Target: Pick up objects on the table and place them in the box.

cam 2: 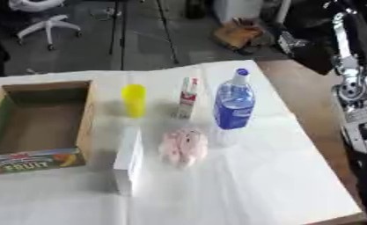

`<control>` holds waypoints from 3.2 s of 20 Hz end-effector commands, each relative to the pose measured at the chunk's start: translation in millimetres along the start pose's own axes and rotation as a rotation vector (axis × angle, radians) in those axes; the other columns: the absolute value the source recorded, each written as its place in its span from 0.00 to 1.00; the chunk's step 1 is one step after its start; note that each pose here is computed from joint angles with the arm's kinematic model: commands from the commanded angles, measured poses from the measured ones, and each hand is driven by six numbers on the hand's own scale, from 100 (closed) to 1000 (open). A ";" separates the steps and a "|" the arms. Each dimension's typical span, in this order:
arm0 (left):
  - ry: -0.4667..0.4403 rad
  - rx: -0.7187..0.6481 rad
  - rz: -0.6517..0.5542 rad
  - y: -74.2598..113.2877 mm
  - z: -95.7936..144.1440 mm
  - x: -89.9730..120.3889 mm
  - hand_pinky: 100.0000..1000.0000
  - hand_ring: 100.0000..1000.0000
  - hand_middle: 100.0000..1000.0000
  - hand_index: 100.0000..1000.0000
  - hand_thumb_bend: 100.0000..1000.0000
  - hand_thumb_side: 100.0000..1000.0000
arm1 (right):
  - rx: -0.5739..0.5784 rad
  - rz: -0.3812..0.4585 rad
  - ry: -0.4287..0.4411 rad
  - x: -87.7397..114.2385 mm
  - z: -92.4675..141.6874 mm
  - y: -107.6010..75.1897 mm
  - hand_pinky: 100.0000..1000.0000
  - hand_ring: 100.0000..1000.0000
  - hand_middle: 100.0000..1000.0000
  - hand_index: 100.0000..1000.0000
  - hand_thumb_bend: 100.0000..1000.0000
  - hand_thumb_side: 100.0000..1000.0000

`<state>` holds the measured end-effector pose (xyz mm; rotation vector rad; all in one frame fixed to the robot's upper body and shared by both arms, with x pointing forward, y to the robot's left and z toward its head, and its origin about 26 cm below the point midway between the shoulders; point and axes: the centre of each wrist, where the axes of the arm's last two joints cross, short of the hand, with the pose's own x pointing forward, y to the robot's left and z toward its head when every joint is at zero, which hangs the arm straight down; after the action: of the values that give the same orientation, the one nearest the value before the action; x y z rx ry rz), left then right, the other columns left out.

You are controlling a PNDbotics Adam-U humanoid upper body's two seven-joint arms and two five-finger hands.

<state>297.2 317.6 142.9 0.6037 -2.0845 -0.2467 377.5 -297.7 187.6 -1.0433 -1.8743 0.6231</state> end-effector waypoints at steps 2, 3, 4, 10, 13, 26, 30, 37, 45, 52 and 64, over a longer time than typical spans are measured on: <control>-0.021 -0.001 -0.009 2.6 -3.1 5.2 0.69 0.80 0.70 0.81 0.49 0.97 | -0.007 0.037 -0.010 3.7 -8.3 -6.3 0.69 0.76 0.84 0.83 0.58 0.64; -0.021 -0.002 -0.009 2.6 -3.1 5.2 0.69 0.80 0.70 0.81 0.49 0.97 | -0.006 0.037 -0.010 3.8 -8.5 -5.8 0.69 0.76 0.84 0.83 0.58 0.64; -0.019 -0.004 -0.009 2.3 -3.0 5.1 0.69 0.80 0.70 0.81 0.49 0.97 | 0.003 0.038 -0.009 4.5 -9.3 -4.0 0.69 0.76 0.84 0.83 0.59 0.64; -0.008 -0.019 -0.008 1.0 -2.6 4.2 0.69 0.80 0.70 0.82 0.48 0.98 | 0.089 0.020 0.018 3.9 -12.2 12.6 0.68 0.77 0.85 0.84 0.66 0.57; -0.004 -0.024 -0.007 0.8 -2.4 3.9 0.69 0.80 0.70 0.82 0.48 0.98 | 0.124 -0.003 0.033 1.0 -12.6 17.7 0.68 0.77 0.85 0.84 0.66 0.57; 0.007 -0.042 -0.006 -0.4 -1.8 3.3 0.69 0.80 0.71 0.82 0.47 0.99 | 0.260 0.014 0.027 -8.7 -8.6 35.1 0.70 0.79 0.87 0.85 0.72 0.54; 0.011 -0.048 -0.004 -1.0 -1.4 2.8 0.69 0.80 0.71 0.82 0.47 0.99 | 0.281 -0.003 0.038 -9.9 -7.3 41.1 0.70 0.78 0.86 0.85 0.71 0.57; 0.015 -0.056 0.000 -1.7 -1.1 2.3 0.69 0.80 0.71 0.82 0.46 0.99 | 0.337 -0.029 0.066 -15.1 -2.5 56.4 0.70 0.78 0.86 0.85 0.70 0.60; 0.019 -0.061 0.006 -2.5 -0.8 1.9 0.69 0.80 0.71 0.82 0.46 1.00 | 0.367 -0.050 0.059 -14.1 1.0 66.4 0.70 0.78 0.86 0.85 0.70 0.61; 0.022 -0.065 0.012 -3.3 -0.7 1.6 0.69 0.80 0.71 0.82 0.46 1.00 | 0.394 -0.059 0.031 -8.6 6.3 68.1 0.71 0.79 0.86 0.85 0.69 0.62; 0.021 -0.066 0.013 -3.3 -0.8 1.6 0.69 0.80 0.71 0.82 0.45 1.00 | 0.305 -0.047 -0.023 3.7 -1.5 36.6 0.71 0.79 0.86 0.85 0.68 0.61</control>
<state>298.2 314.2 135.9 0.5473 -2.0274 -0.2868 394.2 -268.1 144.5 -0.7429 -1.7191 0.8662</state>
